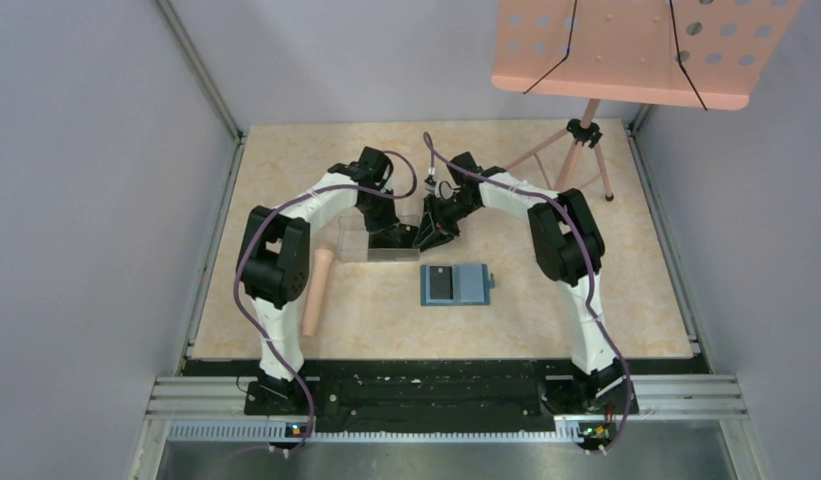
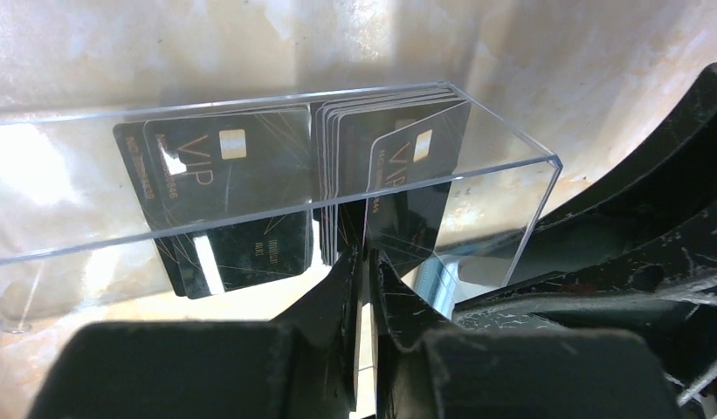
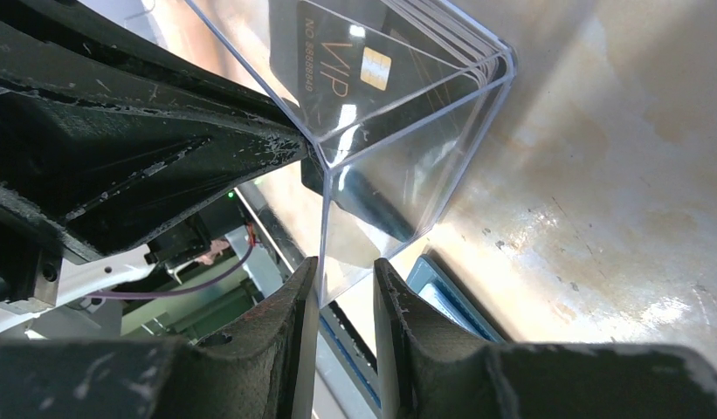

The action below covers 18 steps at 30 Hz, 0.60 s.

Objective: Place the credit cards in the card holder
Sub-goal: Pick up the credit card from the storage box.

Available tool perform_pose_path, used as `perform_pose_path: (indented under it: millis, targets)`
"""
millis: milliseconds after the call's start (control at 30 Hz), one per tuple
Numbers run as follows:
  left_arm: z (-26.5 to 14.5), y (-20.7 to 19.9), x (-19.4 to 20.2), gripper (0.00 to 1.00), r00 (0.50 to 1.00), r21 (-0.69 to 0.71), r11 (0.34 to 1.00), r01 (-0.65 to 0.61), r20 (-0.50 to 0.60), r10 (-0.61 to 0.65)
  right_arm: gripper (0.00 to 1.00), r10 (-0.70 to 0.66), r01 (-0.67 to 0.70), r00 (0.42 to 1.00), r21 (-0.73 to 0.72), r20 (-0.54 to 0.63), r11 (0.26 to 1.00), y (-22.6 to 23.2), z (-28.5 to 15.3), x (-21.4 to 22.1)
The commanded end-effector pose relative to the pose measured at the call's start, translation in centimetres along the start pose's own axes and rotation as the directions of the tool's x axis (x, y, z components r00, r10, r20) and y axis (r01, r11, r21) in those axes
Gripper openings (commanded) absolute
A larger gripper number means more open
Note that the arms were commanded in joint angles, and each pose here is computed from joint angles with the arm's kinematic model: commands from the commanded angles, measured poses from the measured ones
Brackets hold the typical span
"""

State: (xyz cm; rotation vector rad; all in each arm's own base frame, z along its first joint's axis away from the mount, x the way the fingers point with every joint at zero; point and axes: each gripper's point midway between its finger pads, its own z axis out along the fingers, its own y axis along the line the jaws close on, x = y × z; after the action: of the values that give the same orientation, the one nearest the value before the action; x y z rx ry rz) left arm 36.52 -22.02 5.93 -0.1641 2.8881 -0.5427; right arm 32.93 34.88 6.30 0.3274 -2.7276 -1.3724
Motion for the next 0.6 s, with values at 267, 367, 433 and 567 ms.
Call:
perform_pose_path:
  millis: [267,367,433,567]
  targets:
    - [-1.2,-4.1,-0.9,0.13,0.998,0.180,0.983,-0.032,0.055,0.023,0.26,-0.074,0.074,0.997,-0.036,0.012,0.997,2.2,-0.8,0.3]
    - [-1.3,-4.2,-0.8,0.13,0.998,0.191,0.981,-0.040,0.058,0.029,0.26,-0.076,0.077,0.997,-0.037,0.011,0.996,2.3,-0.8,0.3]
    - [-1.3,-4.4,-0.7,0.13,0.998,0.202,0.978,-0.047,0.052,0.038,0.26,-0.074,0.074,0.997,-0.036,0.012,0.997,2.2,-0.8,0.3]
    - [-1.5,-5.0,-0.4,0.18,0.997,0.241,0.967,-0.079,0.043,0.071,0.26,-0.076,0.077,0.997,-0.036,0.013,0.996,2.3,-0.8,0.3]
